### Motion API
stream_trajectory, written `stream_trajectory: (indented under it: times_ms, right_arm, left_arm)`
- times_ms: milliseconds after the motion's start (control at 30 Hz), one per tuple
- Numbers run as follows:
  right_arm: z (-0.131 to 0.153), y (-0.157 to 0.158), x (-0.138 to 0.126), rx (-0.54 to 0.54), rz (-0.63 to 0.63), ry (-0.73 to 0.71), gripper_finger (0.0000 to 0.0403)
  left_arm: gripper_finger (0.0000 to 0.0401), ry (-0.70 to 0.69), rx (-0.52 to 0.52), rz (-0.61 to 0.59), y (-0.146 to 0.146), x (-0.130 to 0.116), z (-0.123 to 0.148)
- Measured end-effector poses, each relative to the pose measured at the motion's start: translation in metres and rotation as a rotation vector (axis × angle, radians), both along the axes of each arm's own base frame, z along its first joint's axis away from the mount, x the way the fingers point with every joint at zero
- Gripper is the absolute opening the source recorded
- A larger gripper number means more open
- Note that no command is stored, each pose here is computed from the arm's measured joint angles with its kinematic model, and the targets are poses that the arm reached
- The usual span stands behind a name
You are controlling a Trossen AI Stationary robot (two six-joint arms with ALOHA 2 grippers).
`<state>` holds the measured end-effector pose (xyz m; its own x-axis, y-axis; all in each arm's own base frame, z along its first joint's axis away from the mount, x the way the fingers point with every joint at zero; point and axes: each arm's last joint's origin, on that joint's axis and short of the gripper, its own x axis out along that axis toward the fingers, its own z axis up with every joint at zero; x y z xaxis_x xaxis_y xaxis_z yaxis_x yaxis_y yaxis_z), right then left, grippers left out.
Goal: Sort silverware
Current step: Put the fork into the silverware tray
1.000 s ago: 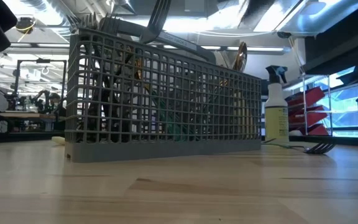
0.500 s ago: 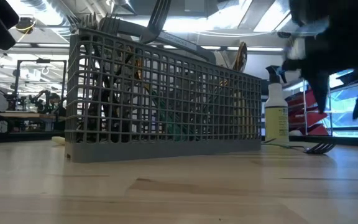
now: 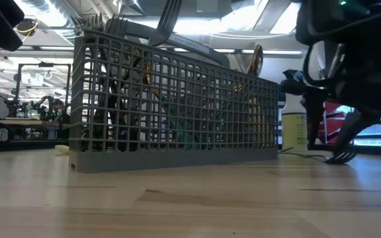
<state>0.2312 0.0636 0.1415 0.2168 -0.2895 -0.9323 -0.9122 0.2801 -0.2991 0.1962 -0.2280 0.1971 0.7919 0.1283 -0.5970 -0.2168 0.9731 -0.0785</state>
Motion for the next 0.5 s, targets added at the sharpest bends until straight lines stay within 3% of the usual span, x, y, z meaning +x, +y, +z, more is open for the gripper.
stream_trajectory:
  times_ms: [500]
  right_arm:
    - [-0.009,-0.024,0.007,0.02,0.045,0.097,0.0085]
  left_arm:
    - [0.0115,0.002,0.009,-0.007,0.0,0.0,0.0]
